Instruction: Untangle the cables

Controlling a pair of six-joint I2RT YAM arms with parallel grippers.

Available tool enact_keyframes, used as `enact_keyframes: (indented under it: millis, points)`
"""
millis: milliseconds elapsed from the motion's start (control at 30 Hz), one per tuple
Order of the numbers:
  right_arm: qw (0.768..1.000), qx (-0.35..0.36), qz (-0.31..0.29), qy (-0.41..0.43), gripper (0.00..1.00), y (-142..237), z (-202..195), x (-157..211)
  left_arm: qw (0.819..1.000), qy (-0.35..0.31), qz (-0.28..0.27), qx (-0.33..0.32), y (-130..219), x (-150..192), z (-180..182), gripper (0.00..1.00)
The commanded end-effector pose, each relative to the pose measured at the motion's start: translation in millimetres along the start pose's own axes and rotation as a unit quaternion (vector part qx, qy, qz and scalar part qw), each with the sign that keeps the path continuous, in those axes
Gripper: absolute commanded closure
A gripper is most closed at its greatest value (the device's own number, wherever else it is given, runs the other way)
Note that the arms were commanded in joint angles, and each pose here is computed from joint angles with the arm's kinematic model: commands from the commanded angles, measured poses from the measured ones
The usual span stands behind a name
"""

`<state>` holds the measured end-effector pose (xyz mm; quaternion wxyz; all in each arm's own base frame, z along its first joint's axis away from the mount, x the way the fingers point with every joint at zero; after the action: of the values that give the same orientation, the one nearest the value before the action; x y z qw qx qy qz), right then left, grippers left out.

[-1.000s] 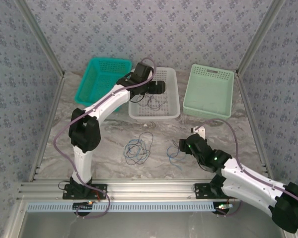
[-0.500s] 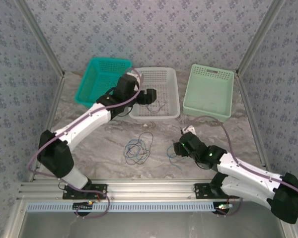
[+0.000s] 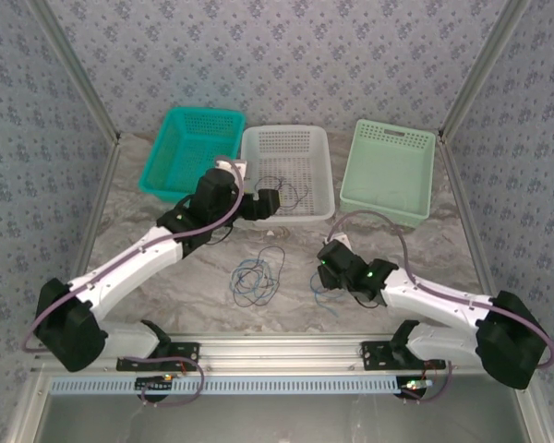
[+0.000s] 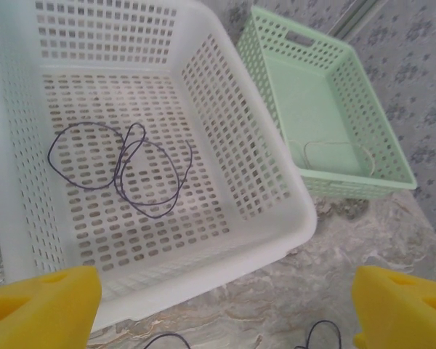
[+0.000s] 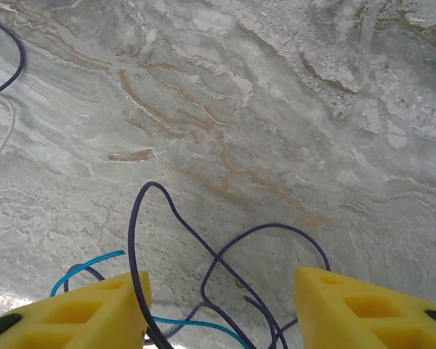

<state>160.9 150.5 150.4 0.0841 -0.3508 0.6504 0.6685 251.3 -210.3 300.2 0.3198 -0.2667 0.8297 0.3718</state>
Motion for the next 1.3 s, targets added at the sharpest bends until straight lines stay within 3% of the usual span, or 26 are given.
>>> enact_keyframes:
  millis: [0,233,433,633,700,767,867,1267]
  points:
    - [1.000,0.010,-0.022,-0.012,0.55,-0.7,2.0,-14.5,0.999,0.004,-0.027,0.025,11.4,-0.9,-8.2,0.11]
    - [0.998,0.038,-0.034,-0.021,0.84,3.3,-2.3,-18.6,1.000,-0.004,-0.002,0.017,7.6,29.8,-8.9,0.09]
    - [0.995,0.012,-0.094,-0.038,0.83,29.6,-9.7,-18.9,0.999,-0.005,0.029,0.013,-7.5,57.2,-9.7,0.09]
    - [0.990,-0.019,-0.127,-0.054,0.88,50.5,-16.0,-18.0,0.997,-0.023,0.075,0.022,-34.6,78.5,-24.1,0.11]
    - [0.992,-0.023,-0.116,-0.037,0.82,50.1,-15.7,-17.4,0.995,-0.035,0.090,0.020,-41.6,83.7,-29.4,0.12]
    - [0.996,-0.017,-0.087,-0.024,0.67,45.6,-15.0,-15.0,0.995,-0.034,0.093,0.014,-44.6,87.8,-30.1,0.13]
    - [0.998,-0.026,-0.048,-0.005,0.59,34.8,-9.6,-13.4,0.996,-0.023,0.083,-0.002,-42.1,89.0,-24.5,0.12]
    - [1.000,-0.012,0.002,0.000,0.58,1.4,-4.2,-21.0,0.996,-0.012,0.092,0.003,-28.0,103.0,-17.7,0.12]
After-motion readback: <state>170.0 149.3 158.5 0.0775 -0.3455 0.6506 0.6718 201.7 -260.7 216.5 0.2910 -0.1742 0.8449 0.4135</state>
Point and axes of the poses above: each hand's point on the last joint's axis, 136 mm out from that joint toward the fingers, its own y axis back along the fingers, its own z axis along the line the jaws close on, x = y × z, the point moved 10 cm from there along y, back along the fingers, and after that the axes turned 5 degrees about y, right-handed, at the moved point
